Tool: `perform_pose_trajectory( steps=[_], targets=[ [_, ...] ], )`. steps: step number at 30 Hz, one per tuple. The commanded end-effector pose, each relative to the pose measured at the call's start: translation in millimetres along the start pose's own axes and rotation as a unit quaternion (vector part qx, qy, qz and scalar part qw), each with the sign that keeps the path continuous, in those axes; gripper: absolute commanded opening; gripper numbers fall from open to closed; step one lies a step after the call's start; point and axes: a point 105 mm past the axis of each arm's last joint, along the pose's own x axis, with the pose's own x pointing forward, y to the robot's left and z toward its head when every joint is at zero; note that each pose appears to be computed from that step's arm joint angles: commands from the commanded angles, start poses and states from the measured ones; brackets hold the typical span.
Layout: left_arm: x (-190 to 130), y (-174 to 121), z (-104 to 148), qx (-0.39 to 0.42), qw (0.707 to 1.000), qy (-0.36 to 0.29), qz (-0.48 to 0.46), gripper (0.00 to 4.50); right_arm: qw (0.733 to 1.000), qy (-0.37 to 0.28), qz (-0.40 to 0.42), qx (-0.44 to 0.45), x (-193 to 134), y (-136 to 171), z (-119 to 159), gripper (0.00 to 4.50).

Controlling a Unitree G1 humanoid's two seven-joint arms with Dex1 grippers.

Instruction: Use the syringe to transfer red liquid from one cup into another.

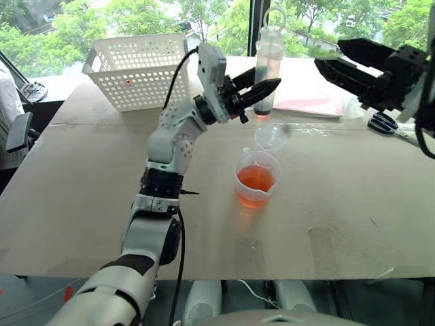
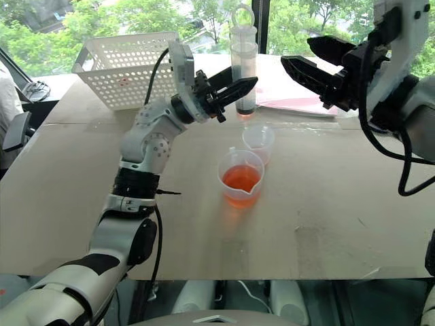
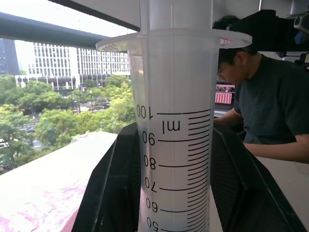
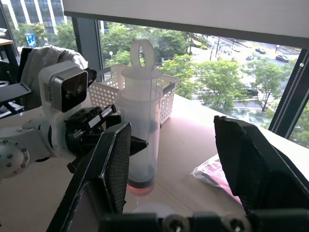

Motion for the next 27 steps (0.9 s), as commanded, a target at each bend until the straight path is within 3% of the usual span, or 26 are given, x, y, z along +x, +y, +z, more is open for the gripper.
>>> perform_pose_trajectory(
  steps=[1, 8, 19, 27],
  targets=[
    [6, 0, 2, 0.032, 0.999, -0.022, -0.02, 1.32, 0.999, -0.017, -0.032, -0.031, 5, -9, 8, 2.92],
    [8, -10, -23, 0.033, 0.998, -0.025, -0.041, 1.32, 0.997, 0.0, -0.036, -0.062, 21, -4, -1, 2.92],
    [11, -19, -30, 0.045, 0.998, -0.02, -0.043, 1.32, 0.992, 0.027, -0.069, -0.101, 35, -7, -12, 2.92],
    [10, -14, -30, 0.043, 0.999, -0.019, -0.021, 1.32, 0.995, 0.051, -0.017, -0.084, 22, 8, -12, 2.92]
  ],
)
